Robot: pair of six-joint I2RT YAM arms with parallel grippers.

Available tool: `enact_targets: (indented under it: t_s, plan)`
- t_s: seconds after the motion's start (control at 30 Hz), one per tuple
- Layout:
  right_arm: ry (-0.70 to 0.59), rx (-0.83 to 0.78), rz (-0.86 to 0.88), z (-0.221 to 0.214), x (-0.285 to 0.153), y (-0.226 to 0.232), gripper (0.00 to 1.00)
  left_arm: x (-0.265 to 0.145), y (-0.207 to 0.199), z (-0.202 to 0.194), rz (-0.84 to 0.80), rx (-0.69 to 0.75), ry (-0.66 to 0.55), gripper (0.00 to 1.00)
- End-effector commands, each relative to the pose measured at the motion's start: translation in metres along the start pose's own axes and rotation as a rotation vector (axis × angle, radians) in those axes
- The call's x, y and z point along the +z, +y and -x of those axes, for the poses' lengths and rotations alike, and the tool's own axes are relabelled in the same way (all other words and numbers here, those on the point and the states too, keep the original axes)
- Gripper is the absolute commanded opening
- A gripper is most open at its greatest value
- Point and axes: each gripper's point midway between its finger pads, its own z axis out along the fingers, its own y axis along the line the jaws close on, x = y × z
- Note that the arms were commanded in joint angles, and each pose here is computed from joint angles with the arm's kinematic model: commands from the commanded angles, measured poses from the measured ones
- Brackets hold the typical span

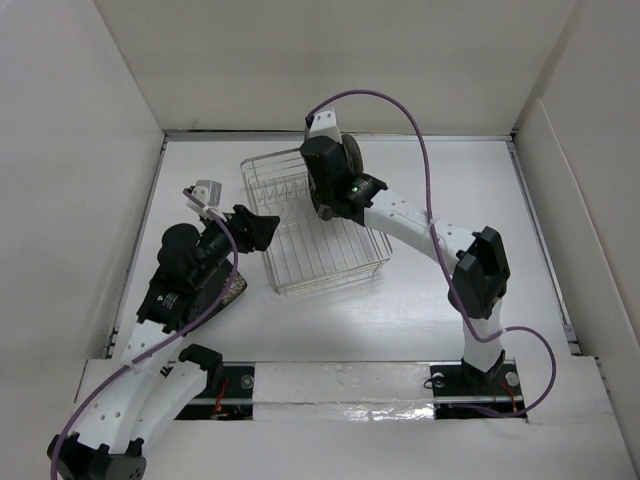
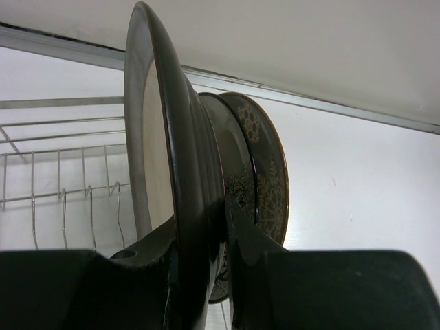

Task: Load the plates into the dish rack

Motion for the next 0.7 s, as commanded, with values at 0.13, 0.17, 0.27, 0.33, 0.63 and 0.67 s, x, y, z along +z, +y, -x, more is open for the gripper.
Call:
enact_targets:
  t_s: [0.13, 0.17, 0.27, 0.33, 0.63, 0.67]
  plan:
    - [-0.150, 0.172, -0.034, 0.064, -0.014, -0.014, 0.00, -0.004, -0.013, 0.026, -0.033, 0.027, -0.077, 0.68]
    - [-0.138, 0.179, -0.025, 0.056, -0.011, -0.009, 0.00, -0.005, -0.014, 0.026, -0.037, 0.026, -0.078, 0.68]
    - [-0.113, 0.195, 0.018, 0.039, -0.004, 0.009, 0.00, -0.006, -0.013, 0.028, -0.028, 0.027, -0.087, 0.68]
    - [-0.091, 0.192, 0.024, 0.029, 0.004, 0.013, 0.00, -0.004, -0.009, 0.027, -0.010, 0.024, -0.085, 0.67]
    - [-0.028, 0.196, 0.072, -0.013, 0.017, 0.039, 0.00, -0.002, -0.004, 0.025, 0.013, 0.023, -0.085, 0.64]
    - [-0.028, 0.201, 0.072, -0.014, 0.017, 0.040, 0.00, -0.002, -0.004, 0.025, 0.013, 0.022, -0.087, 0.64]
